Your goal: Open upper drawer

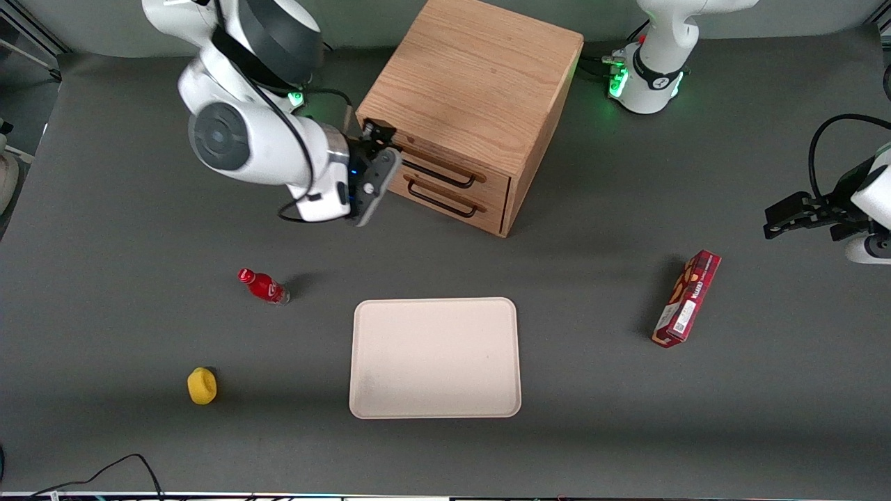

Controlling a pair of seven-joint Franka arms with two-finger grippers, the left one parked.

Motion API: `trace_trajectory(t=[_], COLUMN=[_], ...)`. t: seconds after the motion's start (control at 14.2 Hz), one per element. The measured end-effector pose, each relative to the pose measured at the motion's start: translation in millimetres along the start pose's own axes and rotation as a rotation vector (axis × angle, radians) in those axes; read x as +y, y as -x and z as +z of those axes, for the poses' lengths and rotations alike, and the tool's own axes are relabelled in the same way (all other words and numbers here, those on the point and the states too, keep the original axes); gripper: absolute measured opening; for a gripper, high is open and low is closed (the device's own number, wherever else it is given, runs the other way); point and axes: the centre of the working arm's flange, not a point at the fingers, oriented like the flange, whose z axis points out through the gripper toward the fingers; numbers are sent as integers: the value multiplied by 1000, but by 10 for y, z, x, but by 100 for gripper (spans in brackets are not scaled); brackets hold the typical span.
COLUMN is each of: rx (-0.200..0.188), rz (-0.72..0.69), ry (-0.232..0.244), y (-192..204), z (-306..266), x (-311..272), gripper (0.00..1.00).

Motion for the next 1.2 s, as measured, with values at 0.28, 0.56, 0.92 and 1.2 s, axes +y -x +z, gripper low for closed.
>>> trace_trajectory(t=[0.28,0.56,0.92,1.2], rx=[-9,-19,-12,-12], rz=[-18,-22,-24,-30], ry=[-37,-45,-38,-5], y=[-210,-240,-248,-285], z=[511,828,955,1092], x=[10,93,91,194], gripper=[100,100,100,100])
